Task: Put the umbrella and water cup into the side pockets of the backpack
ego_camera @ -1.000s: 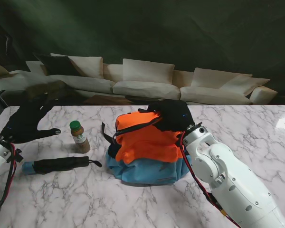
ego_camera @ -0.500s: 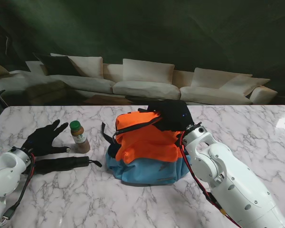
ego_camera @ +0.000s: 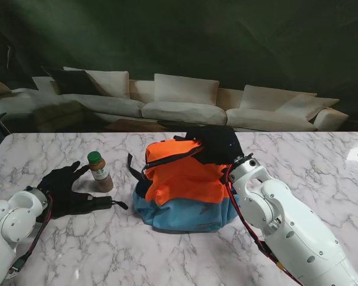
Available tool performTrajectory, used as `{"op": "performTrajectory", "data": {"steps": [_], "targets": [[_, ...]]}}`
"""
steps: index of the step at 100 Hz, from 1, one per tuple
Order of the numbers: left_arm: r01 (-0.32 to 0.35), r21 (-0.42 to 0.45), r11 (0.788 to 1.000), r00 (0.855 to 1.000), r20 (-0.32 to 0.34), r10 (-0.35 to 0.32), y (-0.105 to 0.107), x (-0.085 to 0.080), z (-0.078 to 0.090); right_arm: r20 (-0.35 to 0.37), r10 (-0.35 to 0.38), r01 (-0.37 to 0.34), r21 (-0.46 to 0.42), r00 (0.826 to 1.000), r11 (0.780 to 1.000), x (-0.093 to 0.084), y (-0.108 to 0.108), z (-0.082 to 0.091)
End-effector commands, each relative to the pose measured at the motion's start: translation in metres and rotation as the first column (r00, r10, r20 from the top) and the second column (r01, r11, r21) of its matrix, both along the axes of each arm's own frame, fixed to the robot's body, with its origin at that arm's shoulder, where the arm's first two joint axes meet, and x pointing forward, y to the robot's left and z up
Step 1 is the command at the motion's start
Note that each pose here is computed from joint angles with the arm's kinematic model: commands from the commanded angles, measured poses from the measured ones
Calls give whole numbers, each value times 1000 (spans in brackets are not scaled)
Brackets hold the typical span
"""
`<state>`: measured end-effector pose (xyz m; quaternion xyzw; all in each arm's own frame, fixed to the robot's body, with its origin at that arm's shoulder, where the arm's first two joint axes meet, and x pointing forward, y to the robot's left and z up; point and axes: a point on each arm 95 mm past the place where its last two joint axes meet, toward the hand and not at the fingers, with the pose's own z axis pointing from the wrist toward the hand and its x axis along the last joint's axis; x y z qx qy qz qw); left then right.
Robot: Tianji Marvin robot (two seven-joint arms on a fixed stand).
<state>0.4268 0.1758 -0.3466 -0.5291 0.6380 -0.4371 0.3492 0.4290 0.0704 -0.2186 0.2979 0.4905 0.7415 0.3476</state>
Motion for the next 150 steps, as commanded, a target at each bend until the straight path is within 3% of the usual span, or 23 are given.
{"op": "performTrajectory", "data": {"steps": [1, 40, 108, 137, 150], "targets": [[1, 13, 1000, 1000, -30, -1, -1, 2, -5, -22, -4, 4, -9, 1000, 1000, -1, -1, -9], [-34, -25, 999, 996, -82, 32, -17, 20, -19, -18, -7, 7, -5, 1000, 1000, -1, -2, -10], [-112, -187, 976, 992, -82, 98, -48, 47, -32, -10, -6, 6, 8, 1000, 1000, -2, -3, -11], [-151, -298, 943, 988, -40, 146, -63, 51, -38, -9, -7, 7, 11, 1000, 1000, -3, -3, -12], [-172, -388, 905, 982, 11, 191, -70, 53, -37, -10, -7, 7, 11, 1000, 1000, -3, -3, -13]]}}
